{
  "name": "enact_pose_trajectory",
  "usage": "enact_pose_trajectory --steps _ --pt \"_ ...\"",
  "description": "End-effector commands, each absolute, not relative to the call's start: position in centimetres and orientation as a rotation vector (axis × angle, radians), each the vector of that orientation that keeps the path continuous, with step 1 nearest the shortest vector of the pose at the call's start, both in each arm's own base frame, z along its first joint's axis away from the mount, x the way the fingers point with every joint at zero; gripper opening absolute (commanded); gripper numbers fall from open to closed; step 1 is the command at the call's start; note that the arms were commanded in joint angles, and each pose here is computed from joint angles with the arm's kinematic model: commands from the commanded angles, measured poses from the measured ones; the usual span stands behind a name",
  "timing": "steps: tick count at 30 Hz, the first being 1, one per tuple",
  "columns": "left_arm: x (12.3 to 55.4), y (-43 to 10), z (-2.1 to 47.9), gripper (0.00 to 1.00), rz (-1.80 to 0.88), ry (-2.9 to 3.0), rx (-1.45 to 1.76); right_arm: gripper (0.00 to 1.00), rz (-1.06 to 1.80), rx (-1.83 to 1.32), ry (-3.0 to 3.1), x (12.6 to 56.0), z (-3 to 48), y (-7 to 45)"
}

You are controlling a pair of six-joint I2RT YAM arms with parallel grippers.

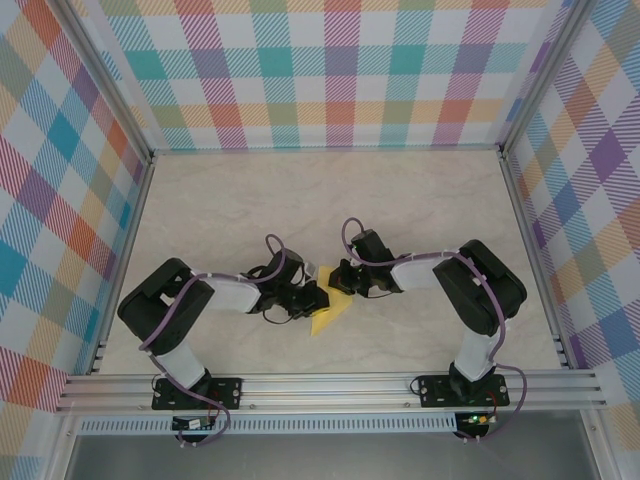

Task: Fold a paper plane with a square sheet of paper (pick it up from the middle)
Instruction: Fourth fold the wing at the center of the table.

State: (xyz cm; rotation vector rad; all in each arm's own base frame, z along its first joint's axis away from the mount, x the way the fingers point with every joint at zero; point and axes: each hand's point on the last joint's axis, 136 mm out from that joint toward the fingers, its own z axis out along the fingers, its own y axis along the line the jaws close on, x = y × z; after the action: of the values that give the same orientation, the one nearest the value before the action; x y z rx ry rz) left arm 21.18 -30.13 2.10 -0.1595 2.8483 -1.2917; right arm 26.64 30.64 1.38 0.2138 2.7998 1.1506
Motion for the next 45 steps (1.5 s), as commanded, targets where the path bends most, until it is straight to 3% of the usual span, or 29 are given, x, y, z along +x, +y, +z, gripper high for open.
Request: enact_pose_trajectory --steps 1,13,18,24,39,45 --pt "16.6 -27.6 0.0 0.15 -1.233 3.034 -0.123 0.05 0.871 0.347 2.969 23.9 -3.6 26.8" --pt "14.2 -25.6 1.1 0.18 -1.165 3.087 0.015 0.06 0.876 0.346 2.966 24.1 -3.4 27.0" --pt "16.2 -26.2 3.9 0.18 -1.172 2.964 0.014 0.08 0.902 0.285 2.957 24.4 -2.5 27.8" --pt "19.6 -24.2 7.1 0.27 -0.936 2.818 -0.036 0.09 0.905 0.241 2.952 24.7 -1.6 28.4" --pt "20.7 -23.7 5.2 0.30 -0.814 2.896 -0.045 0.12 0.973 0.151 2.896 25.1 1.9 29.5" --pt "21.4 -24.1 4.7 0.35 -0.774 2.921 -0.020 0.20 0.949 0.181 2.843 25.0 4.0 28.4"
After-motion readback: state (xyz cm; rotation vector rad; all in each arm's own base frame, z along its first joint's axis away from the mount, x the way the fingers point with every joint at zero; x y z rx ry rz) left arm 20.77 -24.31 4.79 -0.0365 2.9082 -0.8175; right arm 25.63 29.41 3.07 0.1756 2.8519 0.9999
